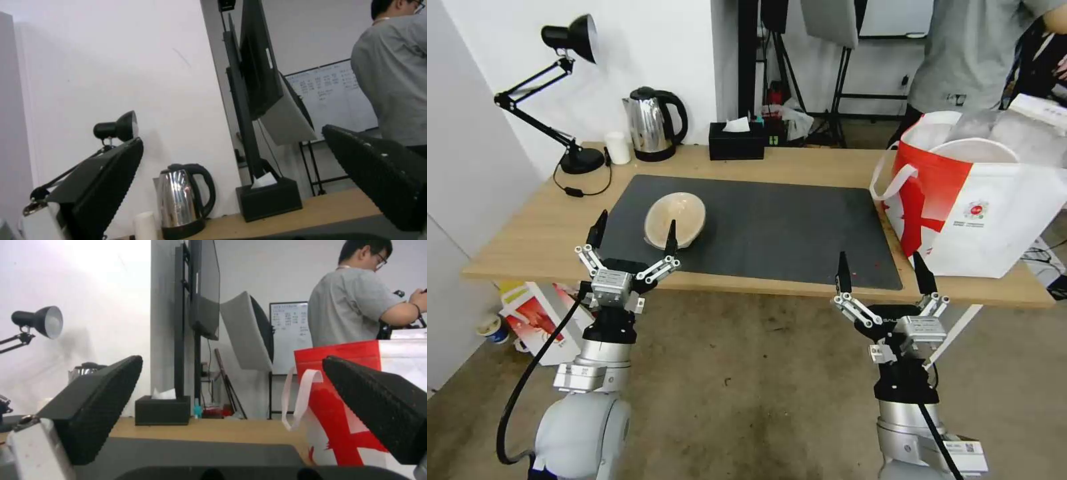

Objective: Pick up the trash from the table and place it into the takeout bag.

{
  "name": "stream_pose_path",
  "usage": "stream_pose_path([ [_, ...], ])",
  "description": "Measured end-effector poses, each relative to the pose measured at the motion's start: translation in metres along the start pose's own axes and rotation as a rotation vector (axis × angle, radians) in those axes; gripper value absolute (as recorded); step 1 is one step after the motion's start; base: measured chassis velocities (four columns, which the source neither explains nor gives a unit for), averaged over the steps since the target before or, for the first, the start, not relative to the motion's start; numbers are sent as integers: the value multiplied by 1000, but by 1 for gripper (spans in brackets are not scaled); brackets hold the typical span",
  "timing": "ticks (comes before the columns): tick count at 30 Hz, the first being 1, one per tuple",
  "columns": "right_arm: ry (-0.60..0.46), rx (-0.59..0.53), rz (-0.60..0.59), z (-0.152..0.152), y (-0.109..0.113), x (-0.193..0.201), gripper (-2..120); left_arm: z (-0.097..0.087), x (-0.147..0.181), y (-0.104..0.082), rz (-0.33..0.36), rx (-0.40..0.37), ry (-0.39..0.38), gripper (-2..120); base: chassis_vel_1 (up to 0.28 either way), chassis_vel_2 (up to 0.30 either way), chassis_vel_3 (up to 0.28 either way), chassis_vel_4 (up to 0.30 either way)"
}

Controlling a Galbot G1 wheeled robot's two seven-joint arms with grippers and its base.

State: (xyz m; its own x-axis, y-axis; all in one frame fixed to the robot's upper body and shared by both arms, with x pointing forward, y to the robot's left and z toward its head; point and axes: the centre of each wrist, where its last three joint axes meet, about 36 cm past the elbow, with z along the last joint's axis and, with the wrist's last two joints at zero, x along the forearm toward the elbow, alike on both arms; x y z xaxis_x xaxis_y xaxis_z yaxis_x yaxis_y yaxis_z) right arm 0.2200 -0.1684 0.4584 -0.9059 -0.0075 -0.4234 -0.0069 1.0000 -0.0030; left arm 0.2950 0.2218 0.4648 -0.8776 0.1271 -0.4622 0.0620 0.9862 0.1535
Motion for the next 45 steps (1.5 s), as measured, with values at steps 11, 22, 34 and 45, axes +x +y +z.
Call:
stream_pose_path([
  [11,-14,19,-6,2,0,2,100,1,0,-1,-1,4,2,100,0,0,0,0],
  [22,-18,21,-5,1,1,1,100,1,1,-1,-2,2,2,100,0,0,0,0],
  [34,-16,14,11,4,7,8,100,1,1,0,-3,1,0,100,0,0,0,0],
  [45,-12,15,16,5,8,9,100,1,1,-1,-2,2,0,100,0,0,0,0],
])
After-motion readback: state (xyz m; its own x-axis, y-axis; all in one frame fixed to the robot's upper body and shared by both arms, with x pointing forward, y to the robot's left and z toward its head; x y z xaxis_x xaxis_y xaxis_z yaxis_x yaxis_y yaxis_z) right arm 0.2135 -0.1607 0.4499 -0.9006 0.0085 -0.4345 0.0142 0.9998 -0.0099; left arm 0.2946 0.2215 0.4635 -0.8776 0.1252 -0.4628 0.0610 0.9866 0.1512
